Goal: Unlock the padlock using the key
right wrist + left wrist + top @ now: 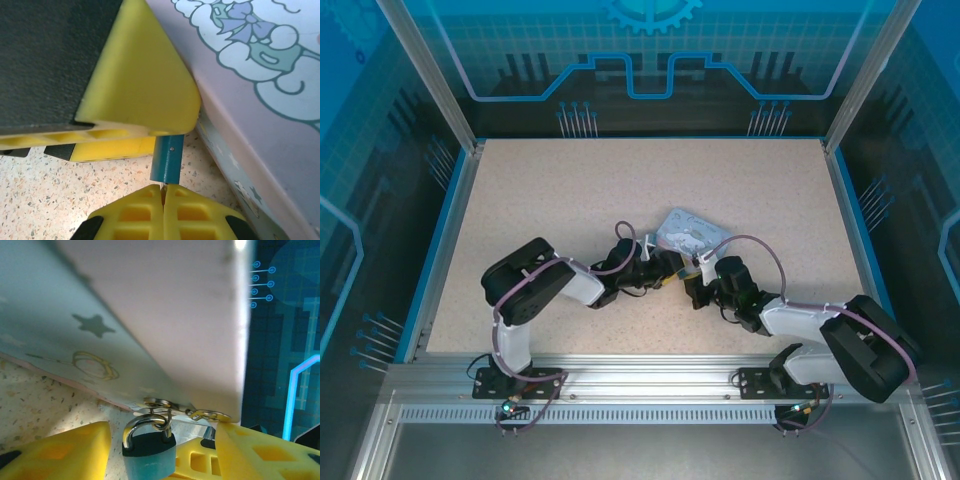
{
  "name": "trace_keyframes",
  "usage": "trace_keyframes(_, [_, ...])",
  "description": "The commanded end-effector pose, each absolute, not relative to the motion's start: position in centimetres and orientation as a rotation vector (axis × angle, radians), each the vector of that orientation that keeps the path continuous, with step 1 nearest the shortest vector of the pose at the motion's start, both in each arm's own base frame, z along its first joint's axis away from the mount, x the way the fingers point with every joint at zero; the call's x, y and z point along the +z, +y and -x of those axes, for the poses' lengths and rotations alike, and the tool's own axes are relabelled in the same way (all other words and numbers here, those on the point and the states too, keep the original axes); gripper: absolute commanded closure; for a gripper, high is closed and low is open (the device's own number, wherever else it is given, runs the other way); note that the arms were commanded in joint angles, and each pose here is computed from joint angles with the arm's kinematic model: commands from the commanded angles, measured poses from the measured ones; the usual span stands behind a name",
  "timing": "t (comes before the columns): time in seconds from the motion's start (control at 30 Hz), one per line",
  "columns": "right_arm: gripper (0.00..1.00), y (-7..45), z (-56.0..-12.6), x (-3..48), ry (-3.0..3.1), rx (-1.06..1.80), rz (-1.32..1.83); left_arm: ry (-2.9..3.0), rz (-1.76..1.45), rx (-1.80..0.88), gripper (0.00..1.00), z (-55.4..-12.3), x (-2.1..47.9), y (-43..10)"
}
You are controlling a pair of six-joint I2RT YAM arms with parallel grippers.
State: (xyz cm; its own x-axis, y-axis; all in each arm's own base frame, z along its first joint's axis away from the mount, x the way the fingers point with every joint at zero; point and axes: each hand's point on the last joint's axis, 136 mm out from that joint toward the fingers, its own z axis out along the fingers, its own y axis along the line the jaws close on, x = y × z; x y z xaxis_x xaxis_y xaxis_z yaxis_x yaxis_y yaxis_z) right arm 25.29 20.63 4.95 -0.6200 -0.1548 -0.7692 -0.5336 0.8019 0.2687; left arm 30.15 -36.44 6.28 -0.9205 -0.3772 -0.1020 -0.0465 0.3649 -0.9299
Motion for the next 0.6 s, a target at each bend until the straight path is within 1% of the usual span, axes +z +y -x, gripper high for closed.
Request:
trace_keyframes(0.0, [1.0, 21.5, -25.7, 6.0, 2.17, 0.672, 0.51, 2.316, 0.344, -1.647, 0.46, -29.4, 7.0, -37.7])
trace_keyframes(0.33, [1.0, 21.0, -26.1, 6.2, 2.165, 0.677, 0.47, 2.283, 0.337, -1.694, 0.6, -29.2, 8.0, -38.5])
trace_keyframes(0.57, [1.0, 21.1, -26.1, 6.3, 2.161, 0.686, 0.473, 2.315, 0.33, -1.686, 0.62, -28.9, 7.6, -39.1])
